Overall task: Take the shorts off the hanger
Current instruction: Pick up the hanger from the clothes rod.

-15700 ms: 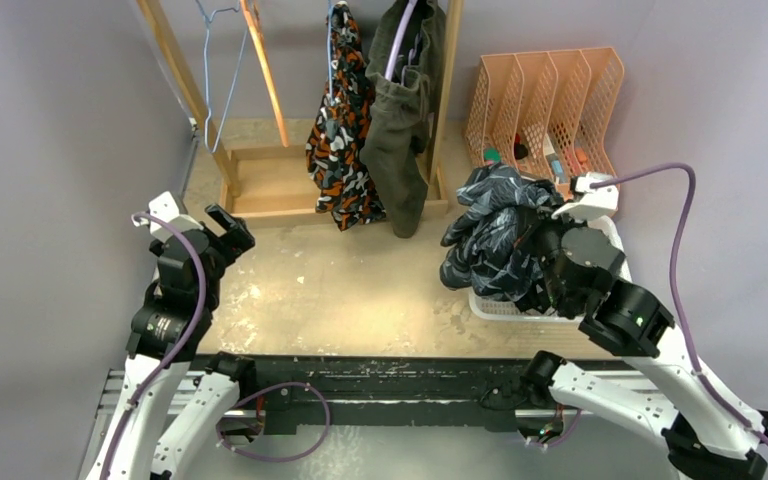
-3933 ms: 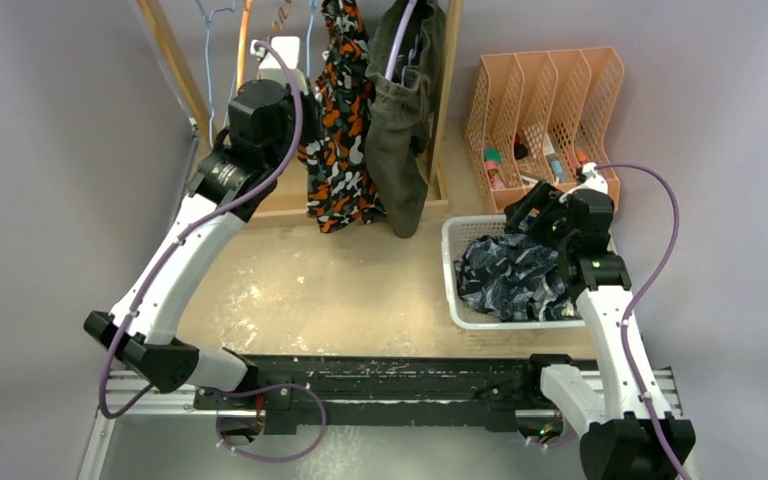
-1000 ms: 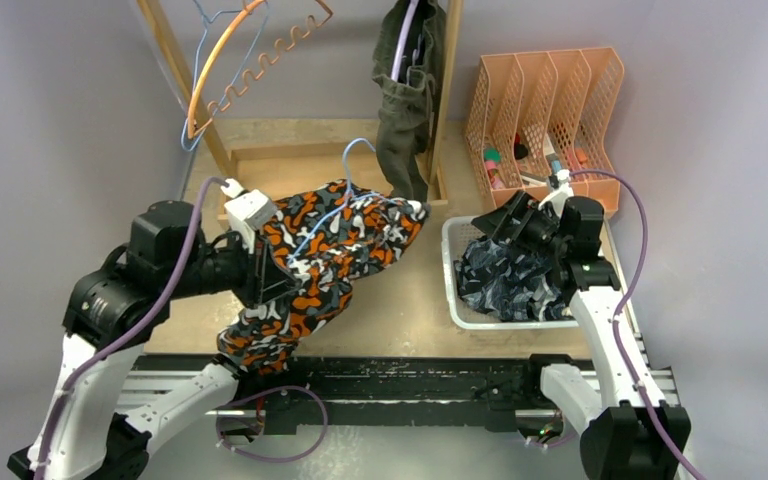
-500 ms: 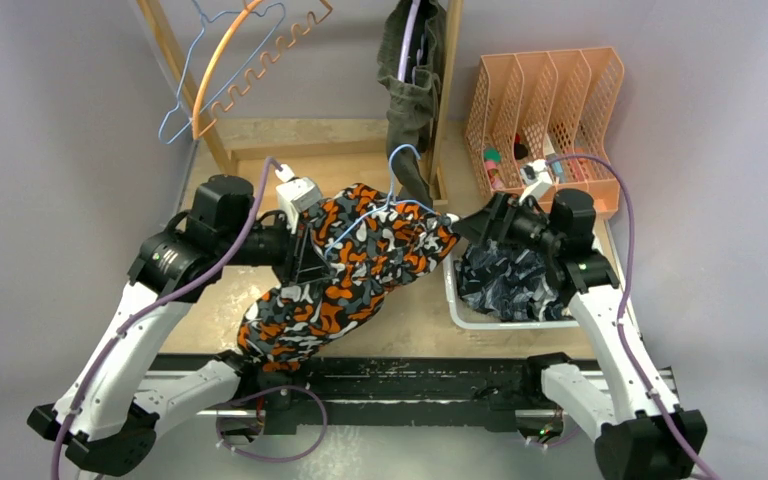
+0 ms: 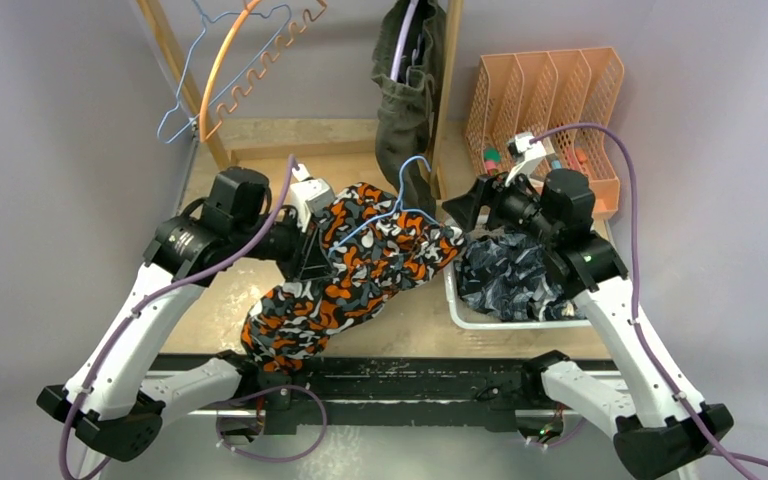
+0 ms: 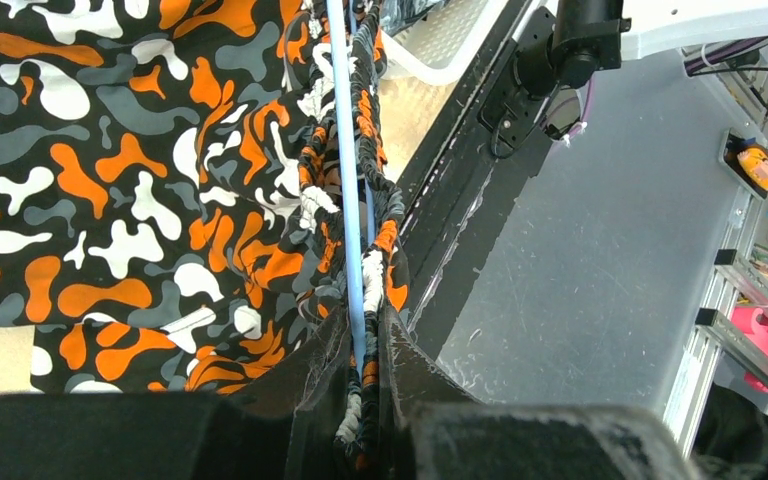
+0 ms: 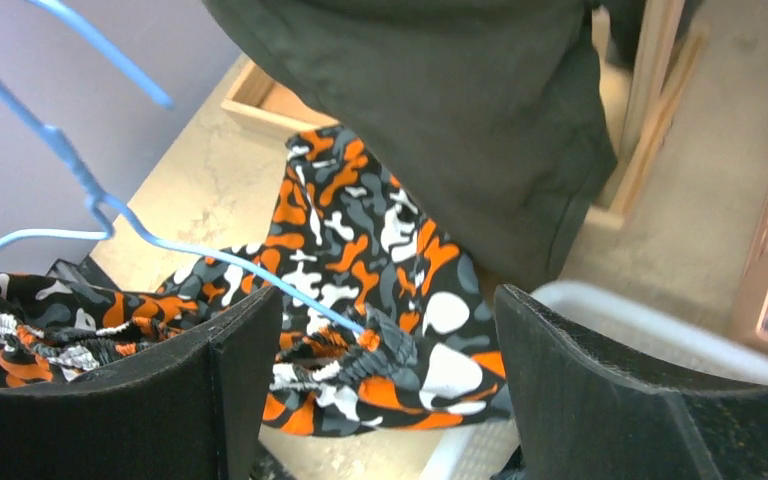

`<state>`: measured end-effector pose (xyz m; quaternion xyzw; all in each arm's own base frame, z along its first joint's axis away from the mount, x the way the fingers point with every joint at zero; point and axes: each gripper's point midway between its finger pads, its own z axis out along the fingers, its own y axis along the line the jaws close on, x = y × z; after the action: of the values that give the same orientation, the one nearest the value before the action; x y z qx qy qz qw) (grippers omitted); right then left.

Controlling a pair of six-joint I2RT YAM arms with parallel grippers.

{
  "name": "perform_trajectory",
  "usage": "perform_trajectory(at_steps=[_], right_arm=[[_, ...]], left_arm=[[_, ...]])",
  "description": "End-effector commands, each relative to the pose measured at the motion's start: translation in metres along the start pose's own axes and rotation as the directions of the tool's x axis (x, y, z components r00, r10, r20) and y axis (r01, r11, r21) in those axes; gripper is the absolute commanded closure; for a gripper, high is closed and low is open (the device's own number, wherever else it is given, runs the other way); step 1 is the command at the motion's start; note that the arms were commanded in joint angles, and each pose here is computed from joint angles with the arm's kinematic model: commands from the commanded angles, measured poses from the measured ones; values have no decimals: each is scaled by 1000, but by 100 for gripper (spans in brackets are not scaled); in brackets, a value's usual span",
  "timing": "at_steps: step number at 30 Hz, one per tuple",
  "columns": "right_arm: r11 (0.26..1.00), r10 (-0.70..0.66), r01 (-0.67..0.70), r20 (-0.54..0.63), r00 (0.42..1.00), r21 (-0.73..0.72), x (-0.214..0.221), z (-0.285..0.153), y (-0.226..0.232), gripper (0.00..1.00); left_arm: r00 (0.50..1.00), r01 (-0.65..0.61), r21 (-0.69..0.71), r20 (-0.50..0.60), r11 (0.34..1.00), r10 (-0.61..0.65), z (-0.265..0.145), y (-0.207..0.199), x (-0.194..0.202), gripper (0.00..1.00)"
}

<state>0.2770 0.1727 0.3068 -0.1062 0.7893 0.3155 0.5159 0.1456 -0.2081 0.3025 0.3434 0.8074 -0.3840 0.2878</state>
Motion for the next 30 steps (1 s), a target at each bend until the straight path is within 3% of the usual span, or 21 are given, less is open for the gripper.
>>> perform_trajectory(at_steps=[1,15,20,26,30], right_arm=[[974,-187,199,108,976,-108,-34,7,24,24],[872,-324,352,138,936,-339,-3,45,71,28],[825,-363,393,153,919,-405,7,42,81,35],[776,-369,392,149,917,-494,29,43,92,60],[765,-384,417,172,907,-492,29,40,93,92]], left_arm=[[996,-72,27,62,997,70,-7,-10,-9,100],[995,-70,40,76,997,67,-11,-16,-6,100],[993,-72,39,99,997,68,-13,-18,-11,100],[991,-75,30,114,997,71,-13,-17,-16,100],[994,-61,-43,91,997,65,-12,-2,-12,97]])
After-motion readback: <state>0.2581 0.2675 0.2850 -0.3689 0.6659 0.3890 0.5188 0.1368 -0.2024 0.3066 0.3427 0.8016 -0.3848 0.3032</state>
